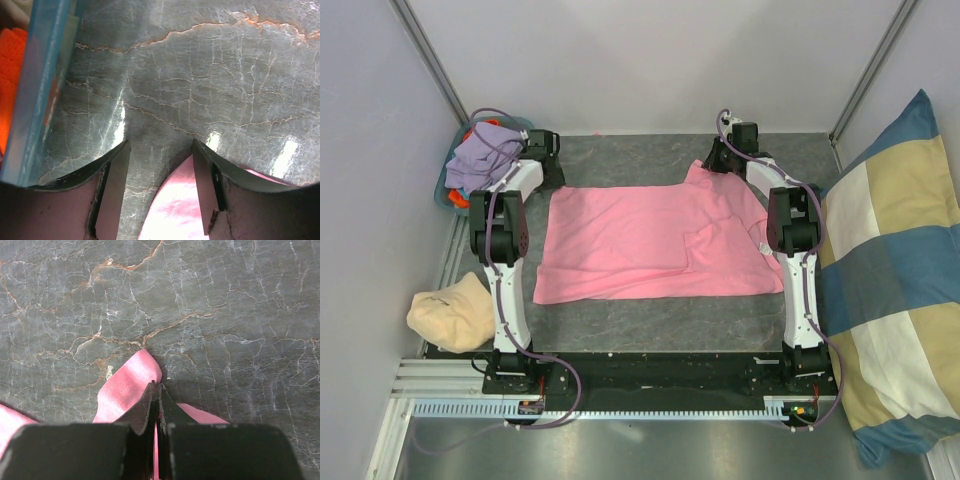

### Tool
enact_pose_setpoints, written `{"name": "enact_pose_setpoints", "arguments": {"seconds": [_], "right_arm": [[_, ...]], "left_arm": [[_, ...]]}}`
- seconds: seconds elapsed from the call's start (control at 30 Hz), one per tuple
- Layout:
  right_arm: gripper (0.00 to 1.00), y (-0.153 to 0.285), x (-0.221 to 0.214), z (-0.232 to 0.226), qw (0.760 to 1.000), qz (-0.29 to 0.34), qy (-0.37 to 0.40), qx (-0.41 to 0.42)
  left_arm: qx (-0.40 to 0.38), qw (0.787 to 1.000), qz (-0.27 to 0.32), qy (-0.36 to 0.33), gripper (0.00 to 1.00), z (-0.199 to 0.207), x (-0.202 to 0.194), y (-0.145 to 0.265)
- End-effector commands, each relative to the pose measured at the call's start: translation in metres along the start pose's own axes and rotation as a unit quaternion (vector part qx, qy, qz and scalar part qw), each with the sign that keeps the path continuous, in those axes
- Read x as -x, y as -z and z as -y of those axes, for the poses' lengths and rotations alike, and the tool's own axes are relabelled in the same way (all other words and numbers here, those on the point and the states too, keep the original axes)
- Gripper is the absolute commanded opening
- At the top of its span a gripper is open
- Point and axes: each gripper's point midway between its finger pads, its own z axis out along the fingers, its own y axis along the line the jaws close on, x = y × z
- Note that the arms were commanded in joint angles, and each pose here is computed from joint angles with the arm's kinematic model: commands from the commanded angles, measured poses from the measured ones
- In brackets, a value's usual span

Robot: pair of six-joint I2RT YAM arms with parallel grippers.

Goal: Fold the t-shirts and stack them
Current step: Fold the tshirt

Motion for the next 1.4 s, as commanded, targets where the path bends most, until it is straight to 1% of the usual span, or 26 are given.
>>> {"name": "enact_pose_setpoints", "arguments": {"seconds": [0.0, 0.1, 0.33, 0.63, 0.83, 1.0, 1.17, 1.37], "right_arm": [[0.0, 0.014, 0.02, -0.012, 1.0, 0.017, 0.008, 0.013], [0.0, 0.015, 0.02, -0.012, 1.0, 0.017, 0.008, 0.013], [0.0, 0.014, 0.018, -0.009, 1.0, 0.015, 0.009, 0.012], [0.0, 0.014, 0.015, -0.007, 1.0, 0.011, 0.007, 0.012], [0.0, 0.015, 0.014, -0.007, 1.0, 0.01, 0.008, 0.011], [0.0, 0.016, 0.016, -0.006, 1.0, 0.011, 0.008, 0.01], [0.0, 0.016, 0.015, -0.006, 1.0, 0.011, 0.006, 0.011], [0.0, 0.017, 0.015, -0.003, 1.0, 0.009, 0.009, 0.007]], "left_arm": [[0.026, 0.998, 0.012, -0.05, 0.63, 0.003, -0.004, 0.008], [0.033, 0.997, 0.017, -0.06, 0.63, 0.005, -0.004, 0.008], [0.038, 0.997, 0.023, -0.056, 0.63, 0.003, -0.001, 0.011], [0.03, 0.997, 0.033, -0.06, 0.62, 0.008, 0.006, 0.017], [-0.005, 0.997, 0.051, -0.055, 0.62, 0.03, 0.024, 0.026], [-0.007, 0.996, 0.048, -0.072, 0.62, 0.038, 0.021, 0.028], [-0.026, 0.996, 0.051, -0.066, 0.63, 0.048, 0.024, 0.033], [-0.009, 0.996, 0.045, -0.076, 0.63, 0.042, 0.02, 0.028]]}}
